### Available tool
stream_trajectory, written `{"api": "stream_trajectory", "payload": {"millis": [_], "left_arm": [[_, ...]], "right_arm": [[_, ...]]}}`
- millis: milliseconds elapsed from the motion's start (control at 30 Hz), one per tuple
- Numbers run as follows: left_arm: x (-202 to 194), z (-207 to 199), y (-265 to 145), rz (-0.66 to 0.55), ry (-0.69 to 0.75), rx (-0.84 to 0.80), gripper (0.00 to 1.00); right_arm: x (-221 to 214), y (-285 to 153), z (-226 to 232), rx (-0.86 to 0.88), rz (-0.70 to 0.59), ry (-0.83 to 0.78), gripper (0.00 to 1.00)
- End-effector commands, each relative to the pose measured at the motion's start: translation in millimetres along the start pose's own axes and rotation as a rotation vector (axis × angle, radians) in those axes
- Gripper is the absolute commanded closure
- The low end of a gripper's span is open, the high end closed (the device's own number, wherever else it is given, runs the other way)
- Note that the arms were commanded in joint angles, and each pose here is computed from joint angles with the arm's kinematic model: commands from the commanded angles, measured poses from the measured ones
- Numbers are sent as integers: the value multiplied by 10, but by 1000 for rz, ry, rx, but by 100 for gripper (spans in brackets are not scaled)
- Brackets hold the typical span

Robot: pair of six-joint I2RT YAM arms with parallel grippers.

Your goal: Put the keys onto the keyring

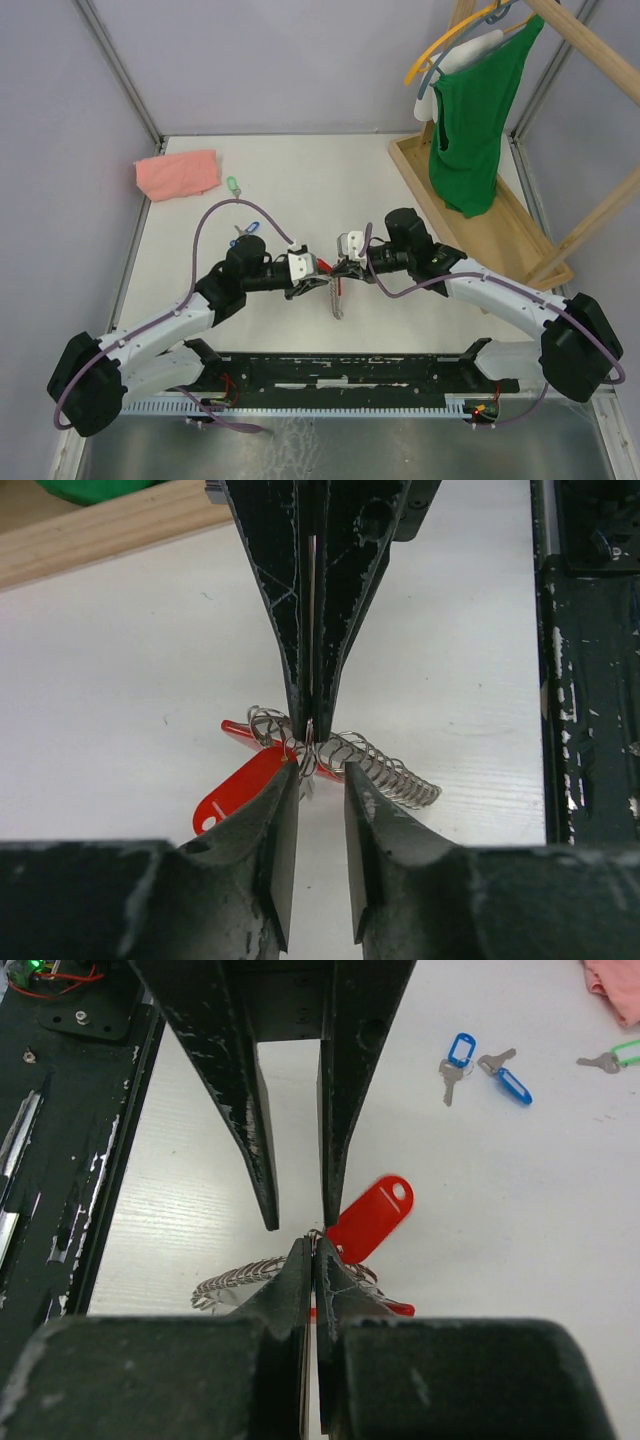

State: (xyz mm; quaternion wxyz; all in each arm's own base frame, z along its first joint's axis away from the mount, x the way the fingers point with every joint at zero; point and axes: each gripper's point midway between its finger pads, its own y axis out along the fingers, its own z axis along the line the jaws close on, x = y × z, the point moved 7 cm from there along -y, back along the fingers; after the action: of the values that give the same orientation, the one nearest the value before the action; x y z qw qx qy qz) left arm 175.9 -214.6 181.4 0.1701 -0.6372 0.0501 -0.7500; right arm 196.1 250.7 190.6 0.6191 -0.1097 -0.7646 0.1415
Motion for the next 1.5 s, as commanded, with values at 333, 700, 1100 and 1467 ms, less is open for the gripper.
{"api": "stream_trajectory", "payload": {"millis": [333, 700, 1100, 1467], "left_arm": [[168, 87, -73, -175, 179, 140, 59], [91, 70, -5, -152, 163, 97, 65], [73, 80, 24, -139, 149, 88, 84], [142, 55, 61, -208, 113, 66, 93]], "right_arm": [[291, -74, -75, -58, -146, -65, 99], [349, -70, -83, -73, -196, -72, 99], [454, -127, -66, -122, -286, -80, 99], [540, -113, -149, -259, -508, -73, 99]]}}
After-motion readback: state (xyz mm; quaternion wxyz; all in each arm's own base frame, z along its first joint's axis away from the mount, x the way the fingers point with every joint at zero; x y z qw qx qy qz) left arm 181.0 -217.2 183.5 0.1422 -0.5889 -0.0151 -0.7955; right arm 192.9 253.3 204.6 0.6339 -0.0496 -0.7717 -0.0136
